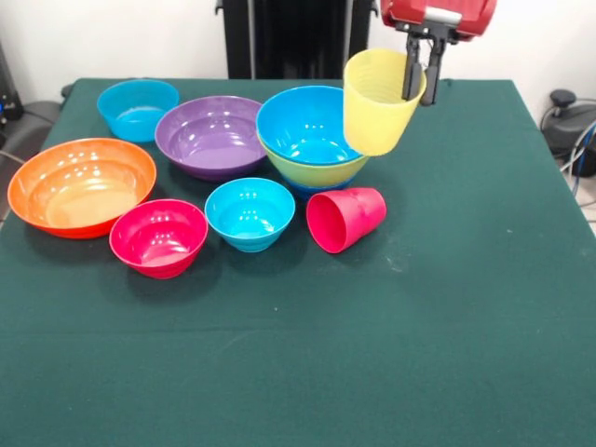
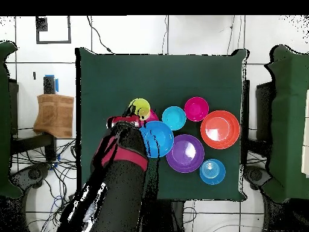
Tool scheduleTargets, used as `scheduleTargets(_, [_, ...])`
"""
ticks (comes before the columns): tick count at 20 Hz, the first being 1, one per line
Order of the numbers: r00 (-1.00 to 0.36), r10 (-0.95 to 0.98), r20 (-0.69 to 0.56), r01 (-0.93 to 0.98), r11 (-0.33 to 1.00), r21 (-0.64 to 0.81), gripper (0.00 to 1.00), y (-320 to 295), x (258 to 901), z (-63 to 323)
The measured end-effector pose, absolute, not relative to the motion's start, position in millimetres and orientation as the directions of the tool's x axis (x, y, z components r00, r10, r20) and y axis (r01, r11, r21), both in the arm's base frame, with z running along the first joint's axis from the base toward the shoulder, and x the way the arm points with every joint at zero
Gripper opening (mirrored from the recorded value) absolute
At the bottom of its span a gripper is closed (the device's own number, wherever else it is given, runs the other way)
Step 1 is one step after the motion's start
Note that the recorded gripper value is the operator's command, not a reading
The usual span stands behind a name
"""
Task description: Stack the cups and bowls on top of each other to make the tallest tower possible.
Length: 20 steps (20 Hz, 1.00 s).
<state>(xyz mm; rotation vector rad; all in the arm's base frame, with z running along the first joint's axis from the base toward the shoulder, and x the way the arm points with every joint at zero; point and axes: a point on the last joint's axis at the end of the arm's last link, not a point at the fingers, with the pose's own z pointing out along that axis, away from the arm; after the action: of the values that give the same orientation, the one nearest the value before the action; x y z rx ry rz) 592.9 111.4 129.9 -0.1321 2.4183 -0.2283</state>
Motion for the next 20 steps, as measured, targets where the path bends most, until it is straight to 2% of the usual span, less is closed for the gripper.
scheduleTargets(12, [-0.715, -0.080, -0.695, 0.036, 0.988, -0.151, 0.00, 72.0, 595.2, 127.1])
scheduleTargets(20, [-0.674, 0.016, -0.738, 0.116, 0.990, -0.085, 0.00, 46.9, 610.3, 163.7])
